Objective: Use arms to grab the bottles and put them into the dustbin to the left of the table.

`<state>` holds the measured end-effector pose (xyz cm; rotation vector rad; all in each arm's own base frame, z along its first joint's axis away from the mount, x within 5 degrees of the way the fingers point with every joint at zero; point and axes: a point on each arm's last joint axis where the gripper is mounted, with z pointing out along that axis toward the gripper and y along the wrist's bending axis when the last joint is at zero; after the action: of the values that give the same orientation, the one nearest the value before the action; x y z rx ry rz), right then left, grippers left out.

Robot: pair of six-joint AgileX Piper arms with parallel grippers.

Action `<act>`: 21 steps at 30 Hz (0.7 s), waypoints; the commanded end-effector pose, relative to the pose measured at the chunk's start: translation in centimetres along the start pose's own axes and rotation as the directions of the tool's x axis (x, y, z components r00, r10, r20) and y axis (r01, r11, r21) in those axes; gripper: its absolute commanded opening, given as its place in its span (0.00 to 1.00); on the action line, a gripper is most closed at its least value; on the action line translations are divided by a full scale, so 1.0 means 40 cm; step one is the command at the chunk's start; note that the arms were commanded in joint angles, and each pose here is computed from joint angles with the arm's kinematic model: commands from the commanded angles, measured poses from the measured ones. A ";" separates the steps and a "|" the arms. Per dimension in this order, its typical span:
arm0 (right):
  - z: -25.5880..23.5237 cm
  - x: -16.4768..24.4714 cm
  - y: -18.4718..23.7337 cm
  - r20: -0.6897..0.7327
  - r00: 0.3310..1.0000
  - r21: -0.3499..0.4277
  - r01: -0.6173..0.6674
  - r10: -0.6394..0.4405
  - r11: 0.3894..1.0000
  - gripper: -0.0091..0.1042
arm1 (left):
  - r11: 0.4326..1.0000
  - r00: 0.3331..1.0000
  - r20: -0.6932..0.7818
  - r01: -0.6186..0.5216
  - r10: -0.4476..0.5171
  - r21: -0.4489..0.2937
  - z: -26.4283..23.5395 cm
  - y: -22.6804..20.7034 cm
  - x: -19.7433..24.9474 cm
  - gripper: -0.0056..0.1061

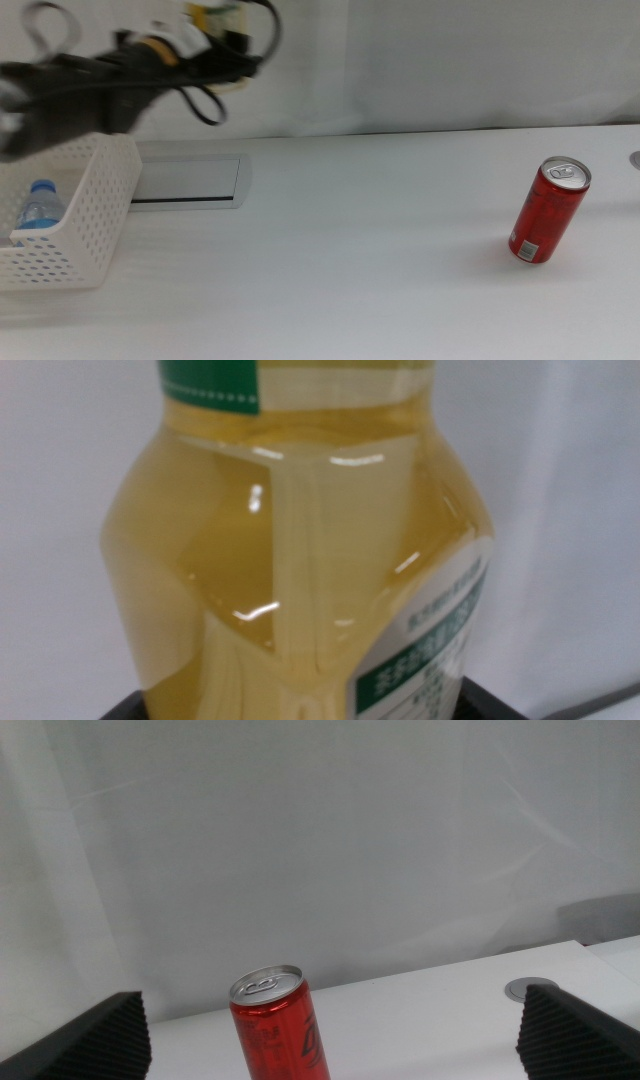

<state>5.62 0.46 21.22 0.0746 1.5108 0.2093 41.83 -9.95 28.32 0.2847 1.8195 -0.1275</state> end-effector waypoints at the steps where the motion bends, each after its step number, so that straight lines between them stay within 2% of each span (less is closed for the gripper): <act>1: -0.004 0.029 -0.006 -0.005 1.000 0.009 0.020 -0.020 1.000 0.99 | 0.999 0.993 0.115 0.010 -0.006 -0.038 -0.079 0.038 -0.077 0.02; 7: -0.004 0.029 -0.006 -0.005 1.000 0.009 0.020 -0.020 1.000 0.99 | 0.990 0.995 0.095 -0.005 0.019 -0.139 -0.224 0.119 -0.131 0.02; 12: -0.004 0.029 -0.006 -0.005 1.000 0.009 0.020 -0.020 1.000 0.99 | 0.974 0.999 -0.013 -0.037 0.035 -0.224 -0.326 0.179 -0.149 0.02; 15: -0.004 0.029 -0.006 -0.005 1.000 0.009 0.020 -0.020 1.000 0.99 | 0.959 0.997 -0.072 -0.015 -0.006 -0.282 -0.381 0.218 -0.150 0.02; 18: -0.004 0.029 -0.006 -0.005 1.000 0.009 0.020 -0.020 1.000 0.99 | 0.951 0.993 -0.110 0.004 -0.040 -0.310 -0.396 0.238 -0.140 0.02; 21: -0.004 0.029 -0.006 -0.005 1.000 0.009 0.020 -0.020 1.000 0.99 | 0.945 0.973 -0.213 0.017 -0.091 -0.327 -0.400 0.253 -0.110 0.02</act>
<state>5.62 0.46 21.22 0.0710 1.5109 0.2055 30.89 2.70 36.82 0.0491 2.0582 0.1816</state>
